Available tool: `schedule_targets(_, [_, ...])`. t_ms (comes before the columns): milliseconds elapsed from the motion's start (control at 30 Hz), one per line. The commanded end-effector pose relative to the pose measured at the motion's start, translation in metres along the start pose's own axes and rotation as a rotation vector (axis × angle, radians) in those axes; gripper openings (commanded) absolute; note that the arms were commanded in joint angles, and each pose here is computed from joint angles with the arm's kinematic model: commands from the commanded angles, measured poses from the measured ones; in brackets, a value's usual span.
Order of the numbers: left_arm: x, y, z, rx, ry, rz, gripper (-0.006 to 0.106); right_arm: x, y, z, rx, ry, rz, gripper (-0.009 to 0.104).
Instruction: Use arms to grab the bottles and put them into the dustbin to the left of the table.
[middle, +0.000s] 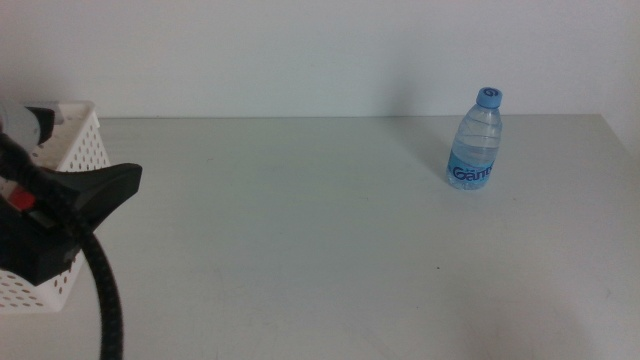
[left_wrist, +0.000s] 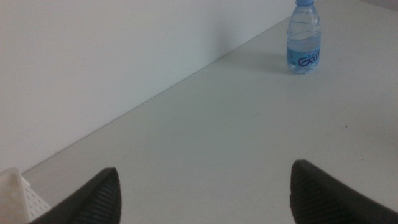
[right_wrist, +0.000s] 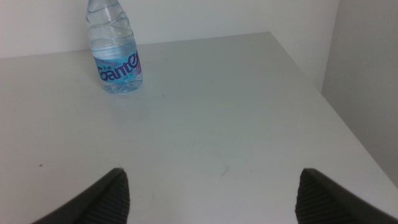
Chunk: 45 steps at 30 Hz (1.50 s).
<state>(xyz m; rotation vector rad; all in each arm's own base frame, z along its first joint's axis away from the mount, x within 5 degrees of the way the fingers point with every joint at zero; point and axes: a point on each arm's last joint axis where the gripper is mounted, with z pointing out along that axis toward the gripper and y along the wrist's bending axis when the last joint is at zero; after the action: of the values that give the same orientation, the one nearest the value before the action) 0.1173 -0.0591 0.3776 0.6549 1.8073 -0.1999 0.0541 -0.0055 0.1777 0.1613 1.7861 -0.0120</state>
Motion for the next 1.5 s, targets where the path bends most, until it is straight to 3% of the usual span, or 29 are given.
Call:
schedule_targets(0, [-0.014, 0.003, -0.005, -0.020, -0.096, -0.019, 0.092, -0.014, 0.001, -0.002, -0.006, -0.129, -0.038, 0.093])
schedule_targets(200, [-0.014, 0.003, -0.005, -0.020, -0.096, -0.019, 0.092, -0.032, 0.003, 0.009, -0.019, -0.235, -0.051, 0.093])
schedule_targets(400, [-0.014, 0.003, -0.005, -0.020, -0.096, -0.019, 0.092, -0.056, 0.008, 0.036, -0.035, -0.156, -0.160, 0.093])
schedule_targets(633, [-0.014, 0.003, -0.005, -0.021, -0.095, -0.016, 0.092, -0.082, 0.023, 0.074, -0.173, -0.289, -0.175, 0.093])
schedule_targets(767, [-0.014, 0.003, -0.005, -0.021, -0.095, -0.016, 0.092, -0.076, 0.030, 0.096, -0.256, -0.331, -0.167, 0.093])
schedule_targets(1067, [-0.014, 0.003, -0.005, -0.022, -0.095, -0.015, 0.092, -0.053, 0.031, 0.133, -0.309, -0.372, -0.057, 0.093])
schedule_targets(1300, [-0.014, 0.003, -0.005, -0.022, -0.095, -0.015, 0.092, -0.032, 0.033, 0.166, -0.342, -0.233, -0.004, 0.093])
schedule_targets(1467, [-0.014, 0.003, -0.005, -0.022, -0.095, -0.015, 0.092, -0.031, 0.041, 0.187, -0.440, -0.214, -0.012, 0.093])
